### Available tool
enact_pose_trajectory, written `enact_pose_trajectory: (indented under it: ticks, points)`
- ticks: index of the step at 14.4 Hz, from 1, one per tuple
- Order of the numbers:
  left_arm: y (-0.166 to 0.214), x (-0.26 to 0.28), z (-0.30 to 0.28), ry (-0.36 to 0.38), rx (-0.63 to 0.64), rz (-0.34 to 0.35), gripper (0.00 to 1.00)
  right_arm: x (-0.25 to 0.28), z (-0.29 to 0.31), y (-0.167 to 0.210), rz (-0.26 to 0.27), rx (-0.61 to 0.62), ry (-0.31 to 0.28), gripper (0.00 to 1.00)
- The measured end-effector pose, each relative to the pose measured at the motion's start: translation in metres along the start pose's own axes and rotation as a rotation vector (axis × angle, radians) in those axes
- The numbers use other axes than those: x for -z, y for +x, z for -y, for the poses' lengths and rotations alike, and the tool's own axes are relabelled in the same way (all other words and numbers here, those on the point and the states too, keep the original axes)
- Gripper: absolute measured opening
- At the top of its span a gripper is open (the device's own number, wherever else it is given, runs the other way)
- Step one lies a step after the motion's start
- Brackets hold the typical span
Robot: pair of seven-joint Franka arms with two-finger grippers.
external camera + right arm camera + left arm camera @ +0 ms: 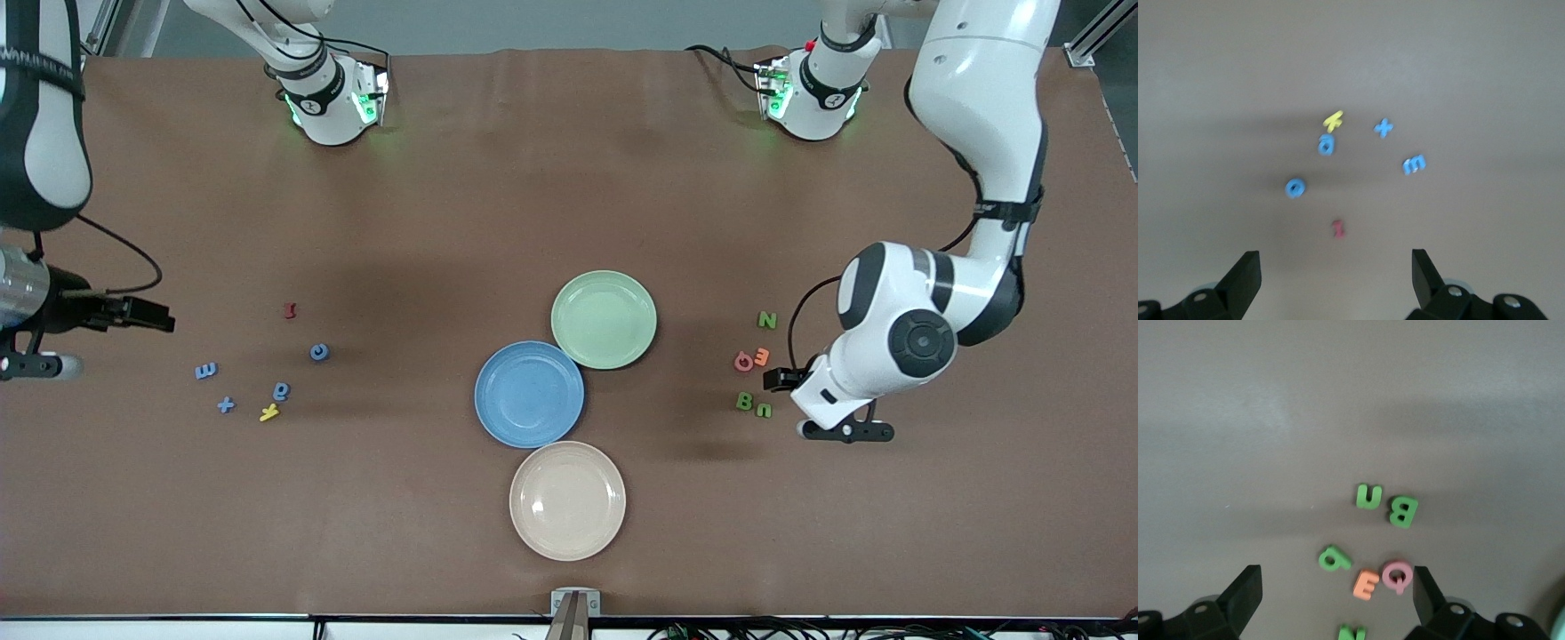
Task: Sort letters by color into matching plates
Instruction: 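Grasp a green letter with the left gripper while the right gripper grasps blue a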
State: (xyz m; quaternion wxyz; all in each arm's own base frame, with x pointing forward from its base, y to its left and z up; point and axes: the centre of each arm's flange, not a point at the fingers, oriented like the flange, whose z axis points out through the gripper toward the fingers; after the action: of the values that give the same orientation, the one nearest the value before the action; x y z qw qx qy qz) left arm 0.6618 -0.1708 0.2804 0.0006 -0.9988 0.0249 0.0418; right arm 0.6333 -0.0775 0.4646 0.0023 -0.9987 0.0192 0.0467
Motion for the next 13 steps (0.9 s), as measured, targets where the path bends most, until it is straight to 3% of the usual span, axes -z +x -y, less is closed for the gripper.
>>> enact_pose_trajectory:
  ticks: [3,5,9,13]
  points:
    - [0.002,-0.024,-0.001,0.004,-0.003,0.015,0.89,-0.067,-0.015,0.030,-0.023,-0.015,-0.001,1.00]
    - [0.002,-0.037,-0.001,0.009,-0.006,0.030,0.72,-0.109,-0.007,0.040,-0.031,-0.038,0.007,1.00]
    - [0.004,-0.059,-0.001,0.033,-0.025,0.032,0.66,-0.164,0.040,0.048,-0.064,-0.139,0.017,1.00]
    - [0.007,-0.078,-0.010,0.027,-0.039,0.006,0.62,-0.217,0.043,0.043,-0.102,-0.158,0.017,0.97]
